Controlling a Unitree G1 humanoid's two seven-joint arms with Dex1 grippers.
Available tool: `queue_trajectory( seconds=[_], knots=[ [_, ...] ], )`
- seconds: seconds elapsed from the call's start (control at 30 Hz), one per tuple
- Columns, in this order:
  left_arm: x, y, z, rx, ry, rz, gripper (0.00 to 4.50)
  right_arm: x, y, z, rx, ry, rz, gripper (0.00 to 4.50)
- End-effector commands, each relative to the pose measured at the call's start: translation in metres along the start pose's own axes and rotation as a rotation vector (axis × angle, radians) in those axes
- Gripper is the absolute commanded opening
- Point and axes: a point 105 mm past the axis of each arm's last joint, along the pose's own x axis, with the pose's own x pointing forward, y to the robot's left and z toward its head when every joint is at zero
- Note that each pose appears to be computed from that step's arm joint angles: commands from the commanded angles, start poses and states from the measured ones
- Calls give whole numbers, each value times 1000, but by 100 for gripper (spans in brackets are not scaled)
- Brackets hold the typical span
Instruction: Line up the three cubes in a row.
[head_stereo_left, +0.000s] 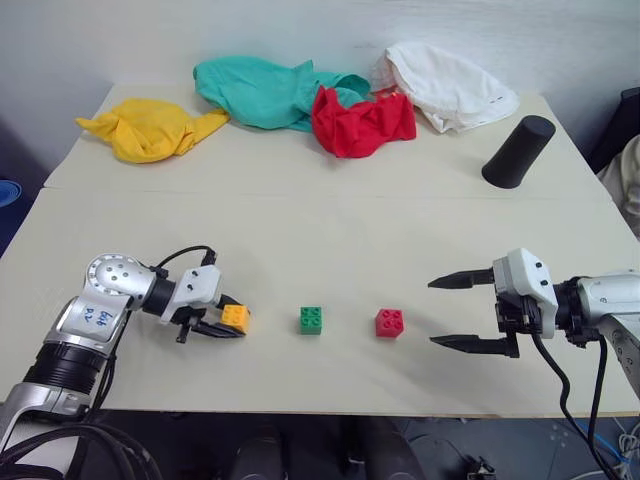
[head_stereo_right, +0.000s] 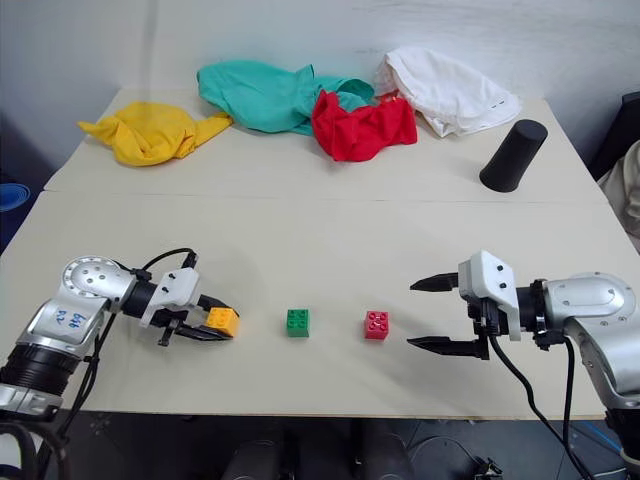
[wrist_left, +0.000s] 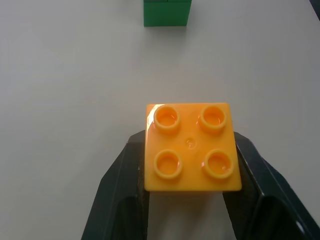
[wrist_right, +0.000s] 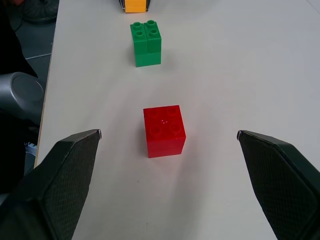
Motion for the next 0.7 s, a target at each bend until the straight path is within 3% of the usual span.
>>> queue_trajectory(
  seconds=[0.03, 0.13, 0.27, 0.5, 0.7],
  knots=[
    [-2, 2, 4, 15, 7, 1, 247, -5, -2, 5, -60, 26, 1, 450],
    [-5, 1, 2, 0, 15, 8, 334, -5, -1, 3, -60, 33, 8, 450],
    [-32, -6, 2, -36, 36, 44, 448, -11, -1, -4, -35, 50, 18, 450],
    [-103, -34, 14, -122, 105, 142, 448, -46, 6, -16, 47, 90, 84, 450],
    [-113, -51, 31, -116, 94, 179, 448, -56, -4, -35, 88, 116, 41, 450]
  ],
)
